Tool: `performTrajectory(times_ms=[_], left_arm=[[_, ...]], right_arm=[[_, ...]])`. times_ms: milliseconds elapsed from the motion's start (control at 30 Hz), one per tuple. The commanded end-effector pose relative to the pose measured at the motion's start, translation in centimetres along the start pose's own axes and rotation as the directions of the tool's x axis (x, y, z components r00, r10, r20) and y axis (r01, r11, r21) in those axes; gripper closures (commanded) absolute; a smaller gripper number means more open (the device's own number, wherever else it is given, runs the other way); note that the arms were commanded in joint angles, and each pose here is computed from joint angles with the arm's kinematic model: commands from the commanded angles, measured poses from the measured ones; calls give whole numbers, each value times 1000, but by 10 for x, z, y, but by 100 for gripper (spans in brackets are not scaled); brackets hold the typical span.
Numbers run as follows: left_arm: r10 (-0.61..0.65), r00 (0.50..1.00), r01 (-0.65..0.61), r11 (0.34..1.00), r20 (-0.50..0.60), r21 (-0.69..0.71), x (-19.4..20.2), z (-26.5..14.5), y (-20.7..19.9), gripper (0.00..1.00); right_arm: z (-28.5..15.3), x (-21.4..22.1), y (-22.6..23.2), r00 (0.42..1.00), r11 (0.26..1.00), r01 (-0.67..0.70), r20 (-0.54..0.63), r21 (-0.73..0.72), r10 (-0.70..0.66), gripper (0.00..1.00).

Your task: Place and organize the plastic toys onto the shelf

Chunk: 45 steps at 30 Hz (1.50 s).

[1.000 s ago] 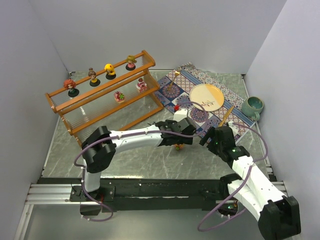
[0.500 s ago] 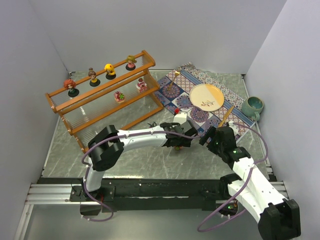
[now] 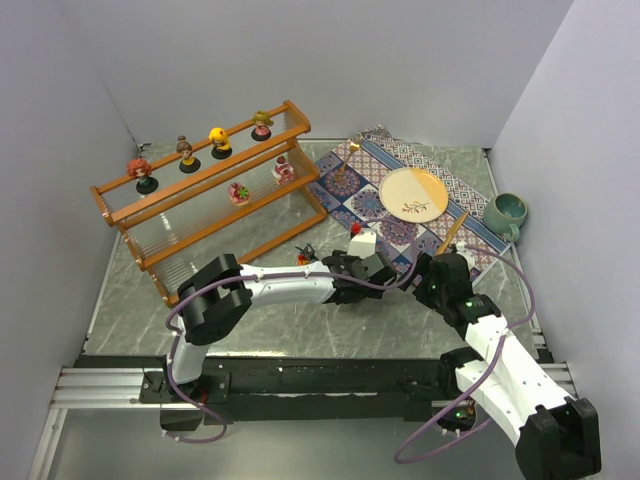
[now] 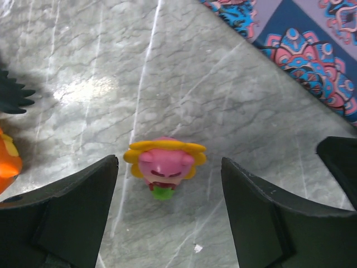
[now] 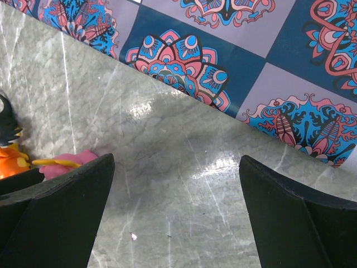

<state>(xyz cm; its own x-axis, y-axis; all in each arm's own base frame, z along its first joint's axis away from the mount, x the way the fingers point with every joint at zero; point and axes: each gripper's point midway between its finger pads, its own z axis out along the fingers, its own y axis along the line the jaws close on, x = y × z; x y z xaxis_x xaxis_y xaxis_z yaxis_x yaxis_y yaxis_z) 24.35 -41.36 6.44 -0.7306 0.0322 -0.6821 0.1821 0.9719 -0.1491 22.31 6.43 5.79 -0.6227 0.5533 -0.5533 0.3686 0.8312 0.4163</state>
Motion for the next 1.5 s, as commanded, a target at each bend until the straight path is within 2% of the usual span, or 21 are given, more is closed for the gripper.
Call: performTrajectory(times_ms=[0, 167, 633, 833, 967, 1167, 1267, 1467], left_arm=[[-15, 998, 13, 1000, 57, 23, -14, -4, -11, 22], [-22, 998, 24, 999, 63, -37, -11, 1, -2, 24], [-16, 999, 17, 1000, 50, -17, -3, 10, -7, 29], [-22, 998, 23, 1000, 56, -18, -4, 6, -4, 36], [-26, 998, 28, 999, 62, -28, -7, 5, -2, 47], [-44, 994, 48, 998, 99, -36, -25, -11, -1, 64], [-52, 990, 59, 997, 130, -48, -39, -21, 3, 67], [-62, 974, 82, 993, 218, -85, -79, -52, 14, 66]], right_arm=[[2, -6, 3, 1000, 1000, 6, 28, -17, -5, 0], [2, -6, 4, 1000, 1000, 7, 27, -22, -6, 0], [1, -5, 5, 1000, 999, 10, 27, -32, -9, 0], [0, -5, 5, 1000, 999, 8, 29, -38, -7, 0], [0, -5, 6, 1000, 999, 11, 28, -42, -9, 0], [-1, -5, 7, 999, 999, 16, 29, -50, -15, 0], [-1, -6, 8, 999, 998, 19, 29, -52, -18, 0], [-2, -9, 10, 999, 998, 34, 40, -61, -31, 0]])
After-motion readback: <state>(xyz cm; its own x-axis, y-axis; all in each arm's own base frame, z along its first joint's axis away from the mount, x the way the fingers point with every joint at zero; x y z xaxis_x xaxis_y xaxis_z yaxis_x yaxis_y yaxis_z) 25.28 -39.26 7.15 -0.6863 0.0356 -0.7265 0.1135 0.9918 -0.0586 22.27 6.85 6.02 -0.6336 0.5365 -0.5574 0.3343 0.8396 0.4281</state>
